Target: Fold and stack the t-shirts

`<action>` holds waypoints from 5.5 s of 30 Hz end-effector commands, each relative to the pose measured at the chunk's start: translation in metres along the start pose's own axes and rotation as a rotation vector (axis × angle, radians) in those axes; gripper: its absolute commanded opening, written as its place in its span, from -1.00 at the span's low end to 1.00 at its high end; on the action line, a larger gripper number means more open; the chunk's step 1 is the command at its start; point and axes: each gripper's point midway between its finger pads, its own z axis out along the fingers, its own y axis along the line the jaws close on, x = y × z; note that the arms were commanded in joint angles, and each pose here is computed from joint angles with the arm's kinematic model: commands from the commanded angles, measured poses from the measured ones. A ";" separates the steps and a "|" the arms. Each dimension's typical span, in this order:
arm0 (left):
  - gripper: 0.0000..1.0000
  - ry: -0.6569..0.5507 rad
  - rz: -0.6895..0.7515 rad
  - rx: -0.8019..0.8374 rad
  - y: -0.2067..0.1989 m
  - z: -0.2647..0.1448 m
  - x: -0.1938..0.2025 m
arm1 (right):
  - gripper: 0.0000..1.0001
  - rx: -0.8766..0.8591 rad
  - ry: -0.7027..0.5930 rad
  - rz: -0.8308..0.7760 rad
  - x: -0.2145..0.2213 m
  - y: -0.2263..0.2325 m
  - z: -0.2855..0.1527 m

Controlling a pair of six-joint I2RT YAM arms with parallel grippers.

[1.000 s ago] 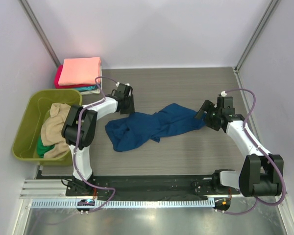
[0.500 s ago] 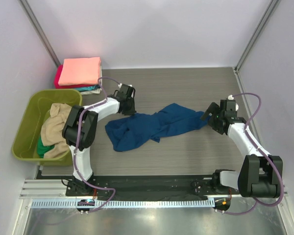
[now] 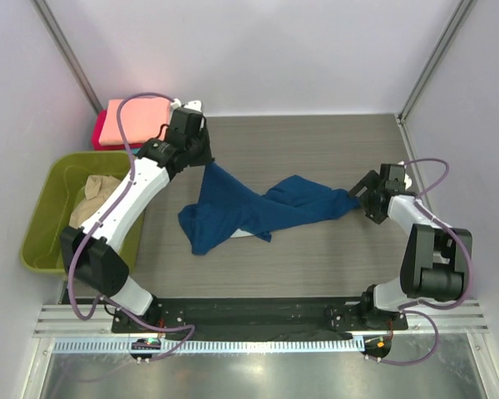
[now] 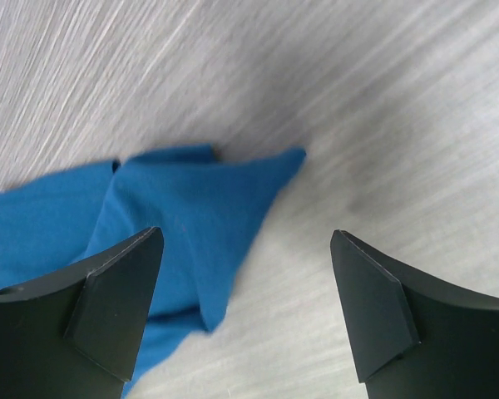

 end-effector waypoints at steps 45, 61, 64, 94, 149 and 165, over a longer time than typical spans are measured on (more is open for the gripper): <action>-1.00 0.027 0.049 -0.068 0.045 -0.034 0.022 | 0.45 -0.156 -0.009 0.052 -0.016 0.032 0.020; -1.00 0.025 0.049 -0.078 0.048 -0.035 0.023 | -0.17 -0.093 -0.066 0.059 -0.040 0.016 0.022; -0.99 0.023 0.049 -0.080 0.049 -0.035 0.022 | -0.43 -0.100 -0.047 0.059 -0.038 0.018 0.028; -0.99 -0.209 0.032 0.083 0.023 -0.131 -0.031 | -0.98 -0.433 -0.271 -0.041 -0.088 0.092 -0.146; 0.68 0.088 -0.041 0.121 0.026 0.107 -0.061 | 0.84 -0.139 -0.259 -0.093 -0.143 0.094 -0.066; 0.55 0.289 -0.061 0.251 -0.078 0.170 0.103 | 0.82 -0.106 -0.111 -0.112 -0.100 0.078 -0.011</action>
